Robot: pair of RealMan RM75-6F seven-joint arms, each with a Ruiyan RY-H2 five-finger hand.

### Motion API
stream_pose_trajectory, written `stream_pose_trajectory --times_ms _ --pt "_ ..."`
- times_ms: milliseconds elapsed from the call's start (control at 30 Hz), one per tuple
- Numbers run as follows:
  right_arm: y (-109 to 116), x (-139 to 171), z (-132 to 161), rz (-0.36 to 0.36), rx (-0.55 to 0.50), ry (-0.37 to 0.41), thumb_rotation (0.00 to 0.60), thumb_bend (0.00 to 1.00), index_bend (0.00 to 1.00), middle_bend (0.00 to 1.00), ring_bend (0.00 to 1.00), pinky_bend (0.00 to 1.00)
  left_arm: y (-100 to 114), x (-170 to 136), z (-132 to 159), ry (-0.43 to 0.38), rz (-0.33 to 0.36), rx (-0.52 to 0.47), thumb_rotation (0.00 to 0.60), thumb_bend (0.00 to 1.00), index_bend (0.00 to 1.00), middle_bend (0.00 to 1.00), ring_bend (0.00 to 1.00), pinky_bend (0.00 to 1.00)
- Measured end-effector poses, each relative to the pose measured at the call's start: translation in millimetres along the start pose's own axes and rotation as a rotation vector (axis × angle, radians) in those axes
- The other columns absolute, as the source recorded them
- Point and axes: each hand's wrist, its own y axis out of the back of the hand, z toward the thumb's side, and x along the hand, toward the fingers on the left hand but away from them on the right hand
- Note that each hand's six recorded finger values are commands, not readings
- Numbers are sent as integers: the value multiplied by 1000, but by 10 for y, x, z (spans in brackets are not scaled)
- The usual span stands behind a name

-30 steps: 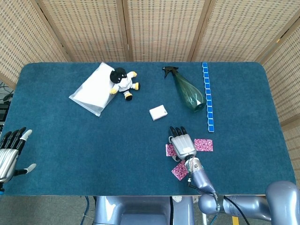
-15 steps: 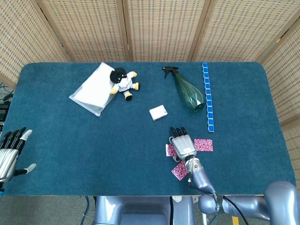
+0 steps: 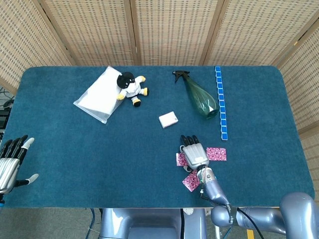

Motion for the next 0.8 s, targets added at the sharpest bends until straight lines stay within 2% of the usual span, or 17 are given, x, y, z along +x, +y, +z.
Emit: stream_pose_trajectory --times_ms 67,167,267,800 --pt "-1 0 -2 0 2 0 600 262 464 0 0 0 0 0 0 0 0 0 600 0 0 0 0 0" --pt "-1 3 1 -2 4 1 600 317 509 0 0 0 0 0 0 0 0 0 600 0 0 0 0 0" --pt "-3 8 3 -1 3 2 600 358 521 0 0 0 0 0 -1 0 0 1 600 0 0 0 0 0" --pt "26 65 11 -20 8 26 600 363 542 0 0 0 -1 1 0 2 -1 2 600 0 0 0 0 0"
